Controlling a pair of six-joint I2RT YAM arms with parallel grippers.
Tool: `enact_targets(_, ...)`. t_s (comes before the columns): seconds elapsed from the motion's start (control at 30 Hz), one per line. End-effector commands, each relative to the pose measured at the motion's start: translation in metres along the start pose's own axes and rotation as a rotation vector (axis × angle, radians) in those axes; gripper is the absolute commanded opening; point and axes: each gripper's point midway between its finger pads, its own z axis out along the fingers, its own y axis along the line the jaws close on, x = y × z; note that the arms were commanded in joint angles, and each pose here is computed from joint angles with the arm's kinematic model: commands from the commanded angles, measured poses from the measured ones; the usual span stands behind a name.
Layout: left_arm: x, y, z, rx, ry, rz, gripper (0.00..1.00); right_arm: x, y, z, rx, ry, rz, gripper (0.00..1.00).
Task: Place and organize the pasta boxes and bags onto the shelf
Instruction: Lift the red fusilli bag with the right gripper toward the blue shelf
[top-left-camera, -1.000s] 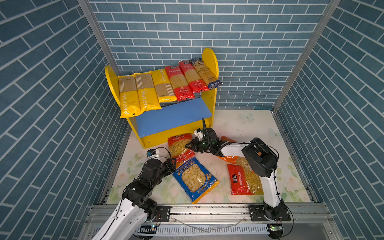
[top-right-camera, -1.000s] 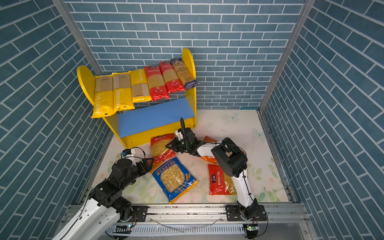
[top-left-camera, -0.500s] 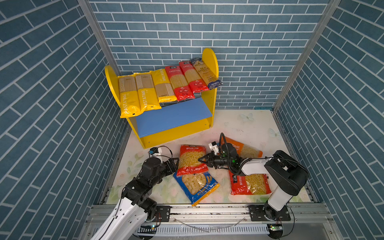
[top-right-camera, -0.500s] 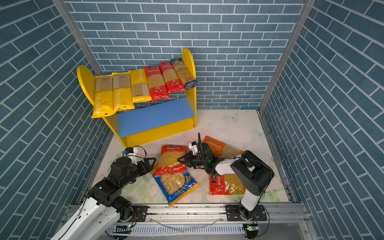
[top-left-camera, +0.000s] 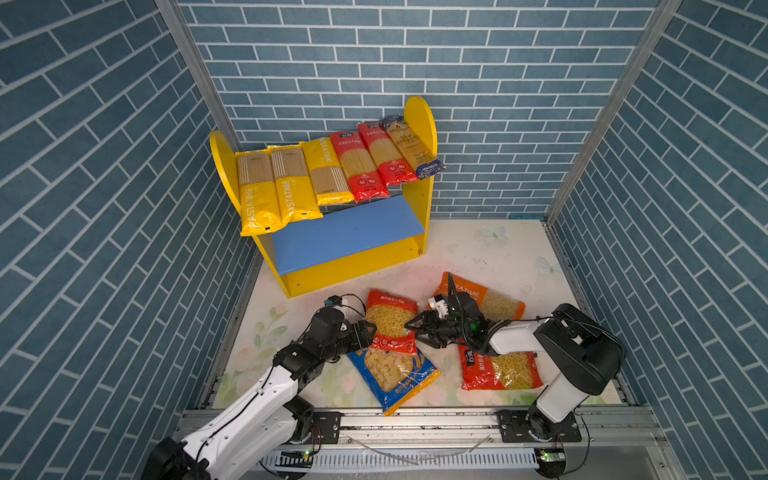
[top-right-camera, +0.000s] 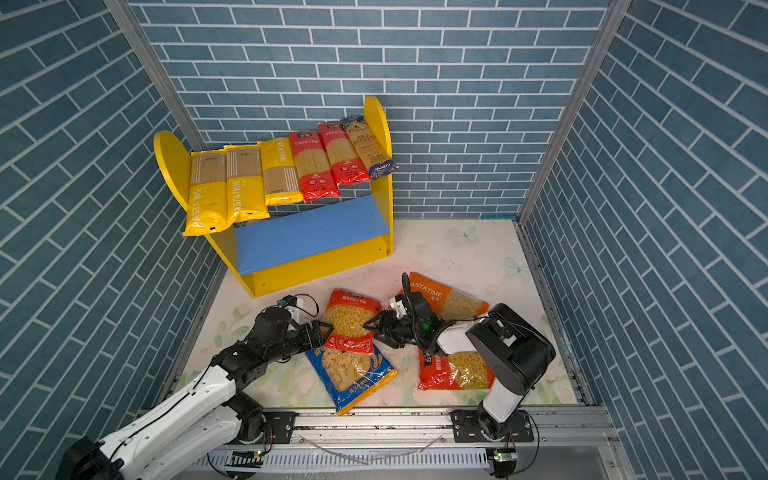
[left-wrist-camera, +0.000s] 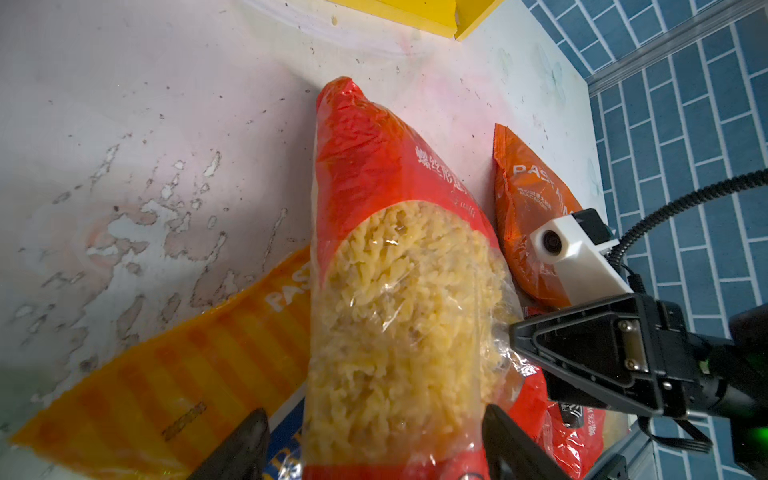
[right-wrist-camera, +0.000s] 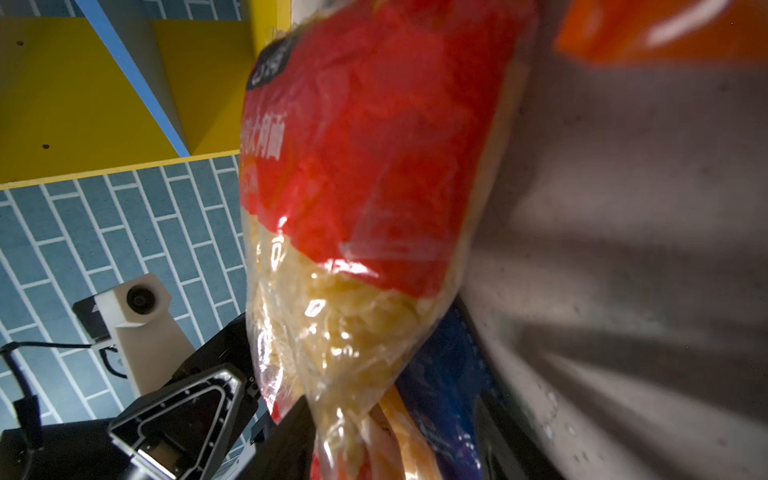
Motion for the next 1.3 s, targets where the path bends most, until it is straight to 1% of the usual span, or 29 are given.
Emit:
enact_targets(0.0,-0.014,-0.001,-0.002,0.0,0.011,0.064,0.82,-0.016,0.016,0.005,0.007,-0.036,-0.062,0.62)
enact_targets(0.1,-0.025,0.002,-0.004,-0.027,0.056,0.093,0.83,-0.019,0.019,0.011,0.014,-0.04,-0.064,0.62)
enact_targets(0.17,-0.023,-0.001,0.008,0.005,0.087,0.078,0.82,-0.02,0.023,0.015,0.027,-0.041,-0.083,0.62)
enact_targets(0.23,-0.016,-0.002,0.024,0.035,0.123,0.039,0.79,-0.018,0.026,0.022,0.054,-0.033,-0.107,0.61)
enact_targets(0.3,-0.013,-0.003,0.033,0.065,0.128,0.024,0.75,-0.016,0.027,0.026,0.091,-0.029,-0.126,0.58)
enact_targets(0.4,-0.018,-0.01,0.036,0.094,0.113,0.022,0.68,-0.018,0.019,0.026,0.177,-0.052,-0.163,0.51)
enact_targets(0.47,-0.022,-0.014,0.035,0.105,0.099,0.023,0.59,-0.021,0.017,0.024,0.2,-0.07,-0.184,0.43)
enact_targets(0.53,-0.024,-0.017,0.033,0.114,0.088,0.022,0.48,-0.021,0.019,0.027,0.19,-0.065,-0.202,0.34)
enact_targets(0.57,-0.025,-0.018,0.031,0.121,0.079,0.019,0.44,-0.021,0.021,0.028,0.178,-0.06,-0.209,0.29)
enact_targets(0.63,-0.028,-0.021,0.025,0.135,0.052,0.016,0.38,-0.019,0.031,0.03,0.137,-0.059,-0.233,0.22)
enact_targets(0.7,-0.031,-0.022,0.017,0.139,0.017,0.022,0.36,-0.019,0.042,0.029,0.104,-0.077,-0.27,0.16)
enact_targets(0.77,-0.033,-0.022,0.009,0.133,-0.009,0.032,0.32,-0.02,0.059,0.027,0.062,-0.104,-0.318,0.12)
enact_targets(0.93,-0.035,-0.023,-0.008,0.148,-0.067,0.039,0.28,-0.021,0.101,0.024,-0.031,-0.142,-0.454,0.06)
enact_targets(1.0,-0.035,-0.025,-0.014,0.166,-0.098,0.038,0.25,-0.021,0.122,0.022,-0.112,-0.167,-0.515,0.05)
enact_targets(1.07,-0.035,-0.024,-0.02,0.176,-0.121,0.029,0.21,-0.021,0.141,0.017,-0.189,-0.195,-0.57,0.0)
enact_targets(1.23,-0.036,-0.026,-0.035,0.188,-0.162,0.027,0.13,-0.015,0.186,0.001,-0.334,-0.232,-0.706,0.0)
enact_targets(1.27,-0.039,-0.03,-0.041,0.2,-0.186,0.033,0.11,-0.014,0.195,-0.002,-0.358,-0.242,-0.732,0.0)
